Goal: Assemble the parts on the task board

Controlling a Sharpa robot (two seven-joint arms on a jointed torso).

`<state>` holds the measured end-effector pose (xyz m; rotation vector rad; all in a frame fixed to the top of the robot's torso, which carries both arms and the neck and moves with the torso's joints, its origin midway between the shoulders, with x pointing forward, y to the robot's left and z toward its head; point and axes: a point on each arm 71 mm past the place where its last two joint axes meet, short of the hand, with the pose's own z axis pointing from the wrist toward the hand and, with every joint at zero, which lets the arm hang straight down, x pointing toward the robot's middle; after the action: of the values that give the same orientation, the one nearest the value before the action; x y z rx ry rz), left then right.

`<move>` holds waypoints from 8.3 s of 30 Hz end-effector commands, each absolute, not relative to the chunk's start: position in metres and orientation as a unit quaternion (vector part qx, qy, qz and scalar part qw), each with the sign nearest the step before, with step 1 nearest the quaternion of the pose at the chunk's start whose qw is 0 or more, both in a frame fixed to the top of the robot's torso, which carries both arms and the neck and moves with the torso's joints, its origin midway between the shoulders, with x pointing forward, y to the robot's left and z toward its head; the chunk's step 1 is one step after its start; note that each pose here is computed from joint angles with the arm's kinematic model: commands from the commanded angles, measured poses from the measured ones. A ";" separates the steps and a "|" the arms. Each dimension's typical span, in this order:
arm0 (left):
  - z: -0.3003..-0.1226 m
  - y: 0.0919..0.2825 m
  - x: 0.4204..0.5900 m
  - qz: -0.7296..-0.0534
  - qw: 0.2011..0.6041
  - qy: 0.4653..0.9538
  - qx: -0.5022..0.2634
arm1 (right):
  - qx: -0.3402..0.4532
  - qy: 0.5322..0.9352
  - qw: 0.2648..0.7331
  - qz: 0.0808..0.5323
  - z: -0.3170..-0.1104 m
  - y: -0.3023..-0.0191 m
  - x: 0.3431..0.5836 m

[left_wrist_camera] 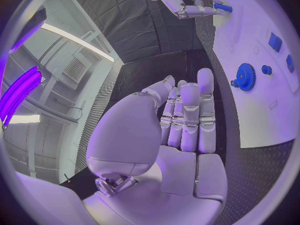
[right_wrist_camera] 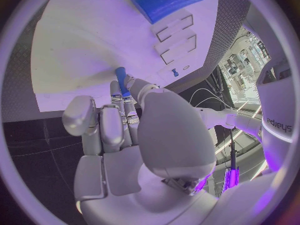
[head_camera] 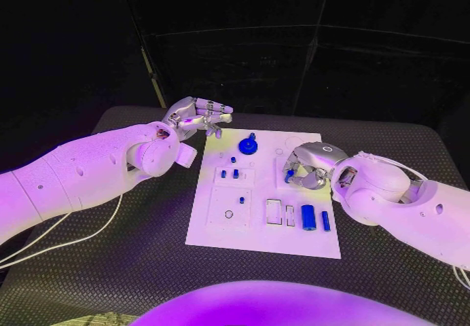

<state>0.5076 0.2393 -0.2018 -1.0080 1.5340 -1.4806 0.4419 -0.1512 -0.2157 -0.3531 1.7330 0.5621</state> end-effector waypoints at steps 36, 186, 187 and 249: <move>-0.202 0.226 0.507 -0.592 0.371 0.600 -0.390 | -0.192 0.716 0.533 0.409 -0.230 -0.045 0.388; -0.207 0.235 0.507 -0.586 0.364 0.608 -0.393 | 0.060 0.827 0.528 0.184 -0.267 -0.210 0.369; -0.207 0.235 0.507 -0.586 0.364 0.608 -0.393 | 0.060 0.827 0.527 0.184 -0.268 -0.210 0.369; -0.210 0.231 0.506 -0.588 0.355 0.613 -0.392 | 0.116 0.809 0.520 0.249 -0.273 -0.143 0.361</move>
<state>0.5060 0.2325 -0.2109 -1.0146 1.5821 -1.5027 0.3606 -0.1429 -0.2736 0.2801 1.9356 0.6142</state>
